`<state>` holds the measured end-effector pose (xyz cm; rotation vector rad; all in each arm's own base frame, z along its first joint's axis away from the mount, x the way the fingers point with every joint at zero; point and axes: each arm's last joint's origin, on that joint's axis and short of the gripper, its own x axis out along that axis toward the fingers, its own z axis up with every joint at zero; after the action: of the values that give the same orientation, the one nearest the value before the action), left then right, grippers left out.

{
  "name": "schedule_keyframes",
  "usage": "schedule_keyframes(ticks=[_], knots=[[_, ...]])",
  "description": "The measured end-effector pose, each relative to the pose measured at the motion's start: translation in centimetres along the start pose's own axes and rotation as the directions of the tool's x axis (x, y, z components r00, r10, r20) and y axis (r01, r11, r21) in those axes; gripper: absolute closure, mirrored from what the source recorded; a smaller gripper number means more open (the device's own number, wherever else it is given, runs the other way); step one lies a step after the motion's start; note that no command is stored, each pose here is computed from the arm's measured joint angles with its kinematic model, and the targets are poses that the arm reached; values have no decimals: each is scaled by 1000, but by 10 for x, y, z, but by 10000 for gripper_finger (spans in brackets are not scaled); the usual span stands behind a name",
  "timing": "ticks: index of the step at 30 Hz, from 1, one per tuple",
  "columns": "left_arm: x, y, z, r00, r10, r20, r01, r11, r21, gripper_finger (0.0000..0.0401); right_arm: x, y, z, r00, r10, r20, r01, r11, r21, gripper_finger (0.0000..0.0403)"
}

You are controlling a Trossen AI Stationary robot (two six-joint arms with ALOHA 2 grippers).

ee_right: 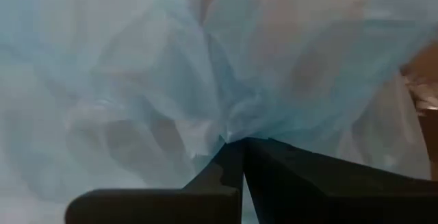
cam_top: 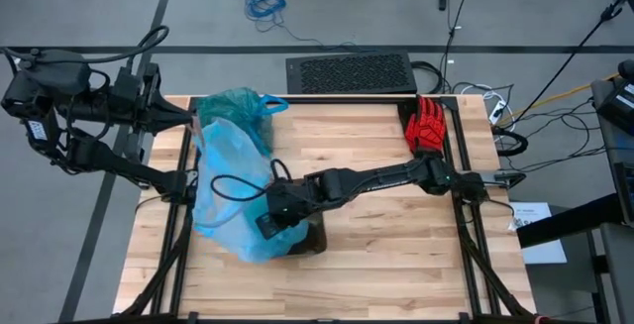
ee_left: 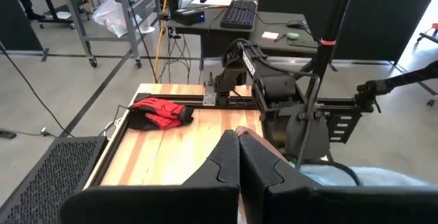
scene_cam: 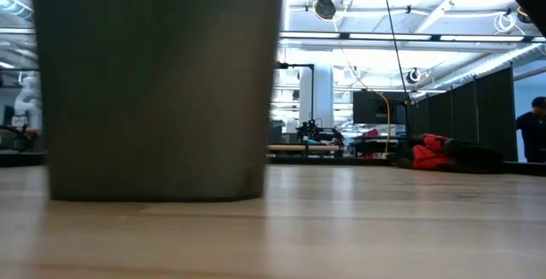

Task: Place trash/remove bag and relplace
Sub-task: Insert the new blue trash bag into the trash bin

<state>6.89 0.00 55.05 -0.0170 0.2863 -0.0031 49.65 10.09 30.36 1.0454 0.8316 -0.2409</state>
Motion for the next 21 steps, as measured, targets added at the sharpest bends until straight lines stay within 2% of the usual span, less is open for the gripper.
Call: schedule_keyframes(ticks=[7,12,16,21], knots=[[0,0,0,1000,0,1,0,1000,8,401,-19,-13,2,984,-176,25,176,984,17,403],[0,0,0,1000,0,4,0,1000,29,401,-40,-27,18,957,-286,38,287,958,-1,403],[5,0,1,1000,8,-8,-8,1000,27,401,-48,-40,33,938,-345,29,346,936,-68,403],[20,3,-9,991,104,-79,-109,992,-63,401,-70,-44,45,935,-352,45,354,916,-187,403]])
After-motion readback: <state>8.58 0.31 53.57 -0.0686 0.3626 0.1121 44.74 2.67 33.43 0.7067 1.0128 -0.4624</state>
